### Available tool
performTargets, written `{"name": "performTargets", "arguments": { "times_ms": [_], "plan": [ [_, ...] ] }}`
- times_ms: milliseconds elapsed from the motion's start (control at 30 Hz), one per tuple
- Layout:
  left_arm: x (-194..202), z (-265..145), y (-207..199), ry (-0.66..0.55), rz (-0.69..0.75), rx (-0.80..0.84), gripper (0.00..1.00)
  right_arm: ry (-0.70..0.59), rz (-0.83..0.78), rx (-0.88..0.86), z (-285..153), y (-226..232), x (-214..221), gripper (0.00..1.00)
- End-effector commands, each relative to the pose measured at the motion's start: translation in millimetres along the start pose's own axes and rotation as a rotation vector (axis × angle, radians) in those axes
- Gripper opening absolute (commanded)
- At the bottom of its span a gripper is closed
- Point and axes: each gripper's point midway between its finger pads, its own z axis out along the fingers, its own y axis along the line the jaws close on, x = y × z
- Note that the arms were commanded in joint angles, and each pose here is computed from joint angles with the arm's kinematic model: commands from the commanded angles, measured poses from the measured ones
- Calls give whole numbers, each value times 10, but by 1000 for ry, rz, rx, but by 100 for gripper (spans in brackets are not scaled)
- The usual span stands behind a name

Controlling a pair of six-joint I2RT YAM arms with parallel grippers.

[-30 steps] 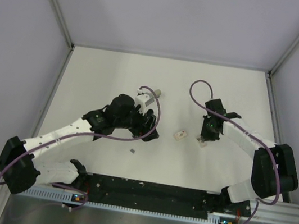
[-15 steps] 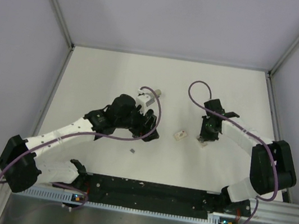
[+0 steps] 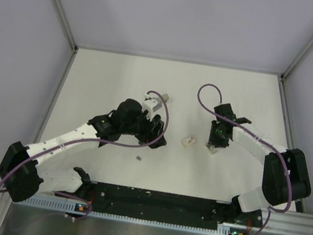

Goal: Unload the staples from the stapler

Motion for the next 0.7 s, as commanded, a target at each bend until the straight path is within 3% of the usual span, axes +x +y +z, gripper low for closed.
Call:
{"name": "performTargets", "arguments": {
  "times_ms": [0, 667],
  "plan": [
    [-138, -10, -79, -43, 15, 27, 98, -52, -13, -16, -118, 31, -99, 30],
    [-135, -3, -76, -39, 14, 25, 98, -59, -24, 48, -68, -35, -110, 15]
  ]
}}
